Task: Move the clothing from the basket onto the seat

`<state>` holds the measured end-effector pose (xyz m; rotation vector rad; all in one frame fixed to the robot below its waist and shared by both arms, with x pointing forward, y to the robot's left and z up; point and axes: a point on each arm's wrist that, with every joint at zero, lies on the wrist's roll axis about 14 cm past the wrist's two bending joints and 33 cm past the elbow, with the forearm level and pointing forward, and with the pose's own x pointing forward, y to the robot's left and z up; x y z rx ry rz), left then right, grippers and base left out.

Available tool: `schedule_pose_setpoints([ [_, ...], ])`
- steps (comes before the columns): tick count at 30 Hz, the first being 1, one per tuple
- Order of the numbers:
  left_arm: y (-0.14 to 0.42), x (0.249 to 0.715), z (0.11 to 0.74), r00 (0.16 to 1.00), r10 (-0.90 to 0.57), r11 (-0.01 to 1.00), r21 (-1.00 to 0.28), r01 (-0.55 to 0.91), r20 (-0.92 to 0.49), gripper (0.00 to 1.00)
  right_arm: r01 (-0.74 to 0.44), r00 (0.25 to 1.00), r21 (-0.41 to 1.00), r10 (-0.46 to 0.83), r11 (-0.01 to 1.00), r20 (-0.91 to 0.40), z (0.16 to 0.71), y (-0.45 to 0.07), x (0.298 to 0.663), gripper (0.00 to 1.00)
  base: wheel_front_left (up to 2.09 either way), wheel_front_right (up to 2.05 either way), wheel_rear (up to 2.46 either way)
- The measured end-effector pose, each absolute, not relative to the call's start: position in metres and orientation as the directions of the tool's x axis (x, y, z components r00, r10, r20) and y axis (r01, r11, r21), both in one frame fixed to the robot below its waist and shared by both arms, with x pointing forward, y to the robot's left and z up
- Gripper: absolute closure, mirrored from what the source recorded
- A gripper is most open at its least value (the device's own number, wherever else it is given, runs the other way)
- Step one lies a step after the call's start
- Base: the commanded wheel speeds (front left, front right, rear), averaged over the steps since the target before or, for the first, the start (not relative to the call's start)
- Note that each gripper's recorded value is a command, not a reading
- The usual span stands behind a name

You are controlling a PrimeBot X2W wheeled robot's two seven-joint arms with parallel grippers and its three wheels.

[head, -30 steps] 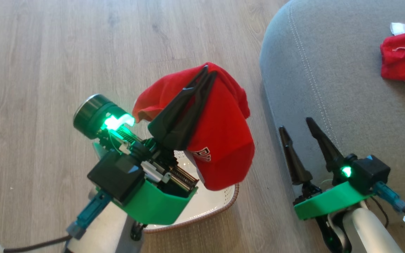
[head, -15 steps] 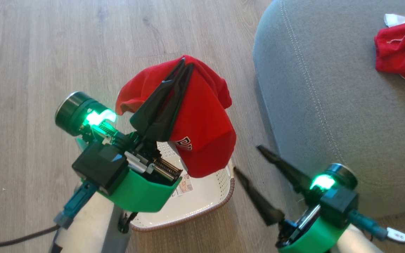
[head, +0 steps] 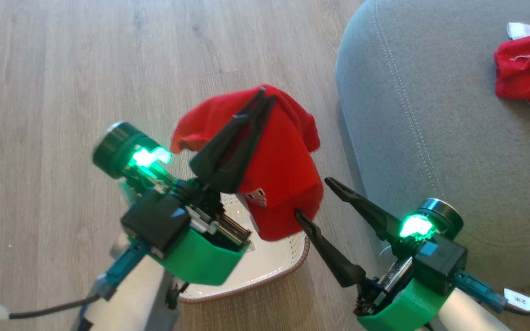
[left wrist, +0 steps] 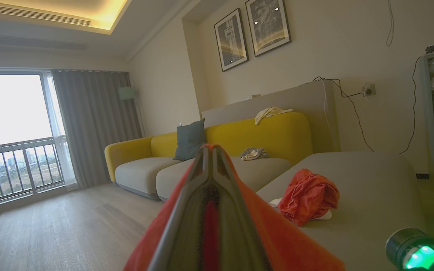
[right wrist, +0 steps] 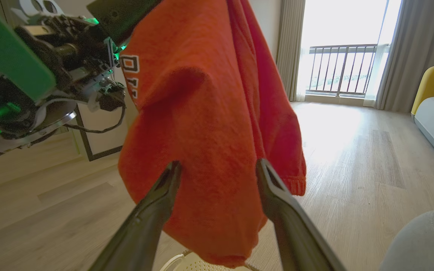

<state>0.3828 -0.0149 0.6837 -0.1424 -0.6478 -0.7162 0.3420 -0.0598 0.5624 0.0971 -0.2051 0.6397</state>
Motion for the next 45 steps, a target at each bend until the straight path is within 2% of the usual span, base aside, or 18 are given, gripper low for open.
schedule_pose_setpoints([
  [9, -0.031, 0.367, 0.678, 0.535, -0.619, 0.710, 0.119, 0.694, 0.575, 1.00, -0.603, 0.779, 0.017, 0.585, 0.797, 0.224, 0.563, -0.057, 0.345, 0.00, 0.00, 0.00, 0.00],
  [15, -0.047, 0.352, 0.671, 0.498, -0.670, 0.661, 0.137, 0.738, 0.551, 1.00, -0.650, 0.737, -0.031, 0.640, 0.759, 0.219, 0.564, -0.042, 0.344, 0.00, 0.00, 0.00, 0.00],
  [28, -0.058, 0.339, 0.664, 0.475, -0.705, 0.626, 0.147, 0.766, 0.526, 1.00, -0.637, 0.750, -0.028, 0.628, 0.770, 0.208, 0.559, -0.038, 0.349, 0.00, 0.00, 0.00, 0.00],
  [29, -0.058, 0.338, 0.664, 0.475, -0.706, 0.624, 0.145, 0.767, 0.525, 1.00, -0.635, 0.753, -0.020, 0.625, 0.772, 0.205, 0.558, -0.037, 0.350, 0.37, 0.00, 0.00, 0.00],
  [30, -0.058, 0.338, 0.663, 0.476, -0.707, 0.624, 0.144, 0.768, 0.523, 1.00, -0.630, 0.759, -0.011, 0.618, 0.777, 0.204, 0.557, -0.038, 0.352, 0.64, 0.00, 0.00, 0.00],
  [31, -0.058, 0.339, 0.662, 0.478, -0.707, 0.625, 0.143, 0.768, 0.521, 1.00, -0.623, 0.765, -0.005, 0.611, 0.782, 0.206, 0.557, -0.039, 0.354, 1.00, 0.00, 0.00, 0.00],
  [45, -0.043, 0.356, 0.652, 0.543, -0.677, 0.675, 0.126, 0.727, 0.497, 1.00, -0.538, 0.824, 0.057, 0.511, 0.841, 0.244, 0.564, -0.058, 0.377, 1.00, 0.00, 0.00, 0.00],
])
